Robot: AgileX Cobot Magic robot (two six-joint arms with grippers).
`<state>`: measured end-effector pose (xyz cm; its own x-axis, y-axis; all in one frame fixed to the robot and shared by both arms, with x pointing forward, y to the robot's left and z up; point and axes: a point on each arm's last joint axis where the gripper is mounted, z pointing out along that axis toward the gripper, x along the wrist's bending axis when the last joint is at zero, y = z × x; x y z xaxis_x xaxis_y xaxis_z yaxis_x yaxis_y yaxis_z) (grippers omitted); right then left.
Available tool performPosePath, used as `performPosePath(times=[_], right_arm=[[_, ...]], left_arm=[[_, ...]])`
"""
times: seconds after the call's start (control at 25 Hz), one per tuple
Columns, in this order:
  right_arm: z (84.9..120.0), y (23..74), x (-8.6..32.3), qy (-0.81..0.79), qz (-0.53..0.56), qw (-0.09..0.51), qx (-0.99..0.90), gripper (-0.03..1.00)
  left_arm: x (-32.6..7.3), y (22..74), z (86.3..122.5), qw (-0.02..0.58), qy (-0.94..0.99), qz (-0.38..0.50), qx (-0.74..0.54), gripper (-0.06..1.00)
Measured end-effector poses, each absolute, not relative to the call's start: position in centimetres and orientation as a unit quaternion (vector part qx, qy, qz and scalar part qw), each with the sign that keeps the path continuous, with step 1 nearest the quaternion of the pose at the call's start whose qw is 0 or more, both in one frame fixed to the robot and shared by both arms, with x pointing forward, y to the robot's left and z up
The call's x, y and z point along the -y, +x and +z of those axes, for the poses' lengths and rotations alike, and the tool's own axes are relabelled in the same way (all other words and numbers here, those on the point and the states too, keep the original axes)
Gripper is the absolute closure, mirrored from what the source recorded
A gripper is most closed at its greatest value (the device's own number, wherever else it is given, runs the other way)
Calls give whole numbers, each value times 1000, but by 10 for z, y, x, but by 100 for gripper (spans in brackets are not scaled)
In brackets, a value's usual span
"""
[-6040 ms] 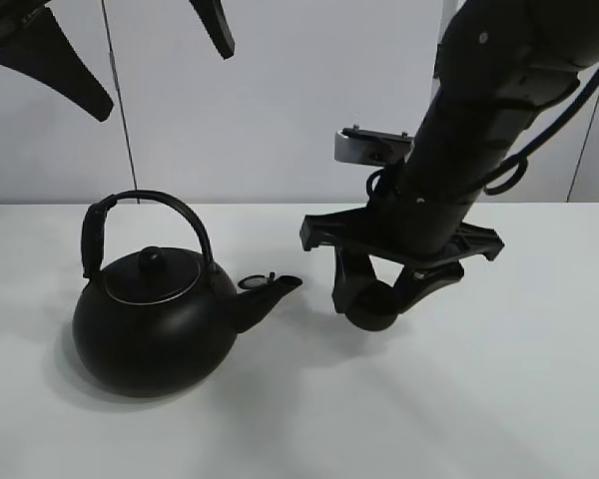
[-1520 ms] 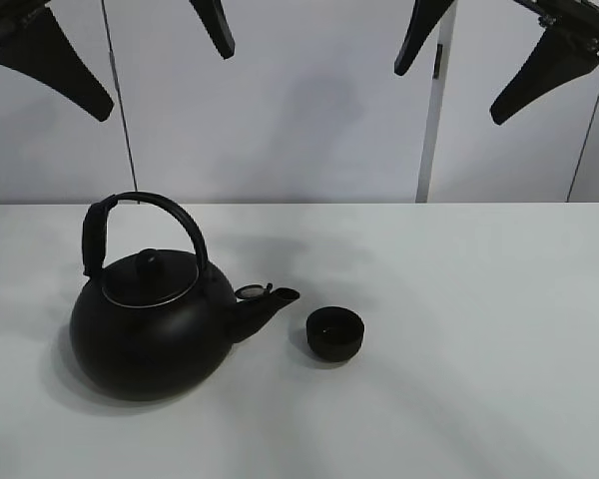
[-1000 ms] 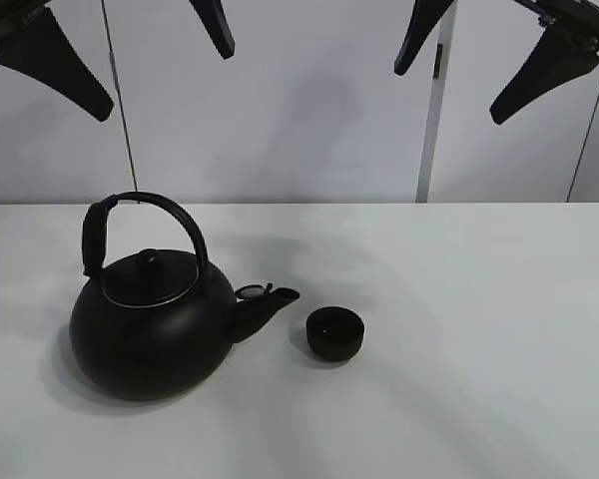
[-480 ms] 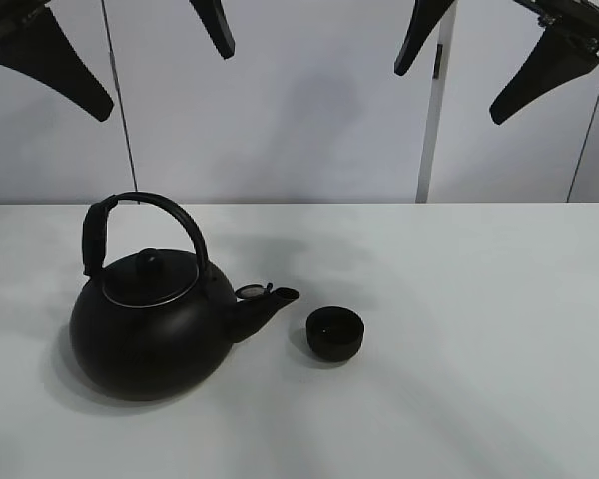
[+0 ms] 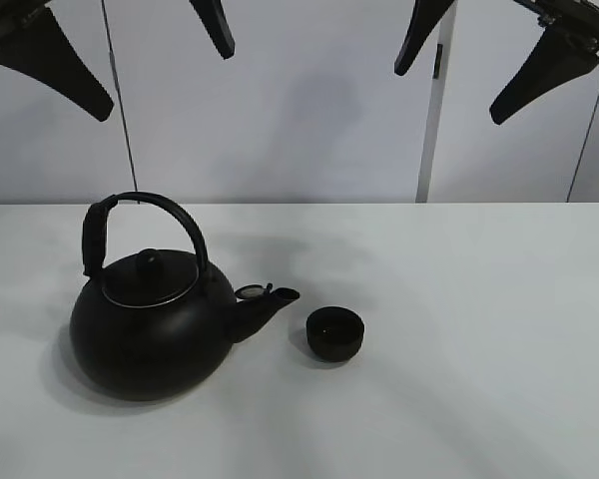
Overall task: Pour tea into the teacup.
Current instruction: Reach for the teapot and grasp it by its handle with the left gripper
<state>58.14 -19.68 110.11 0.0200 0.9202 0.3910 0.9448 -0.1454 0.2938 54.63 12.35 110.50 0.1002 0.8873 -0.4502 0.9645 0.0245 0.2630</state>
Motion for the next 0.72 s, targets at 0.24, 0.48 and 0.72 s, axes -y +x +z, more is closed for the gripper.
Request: performPosePath(times=[0.24, 0.48, 0.72], right_arm=[[1101, 581, 197, -714, -252, 24, 653, 40], [1101, 581, 197, -714, -252, 24, 653, 40], [1101, 581, 197, -714, -252, 24, 653, 40]], left_arm=[[-123, 547, 1105, 262, 694, -73, -666, 26], [-129, 551, 1106, 262, 717, -22, -646, 26], [-137, 537, 1142, 317, 733, 107, -592, 26]])
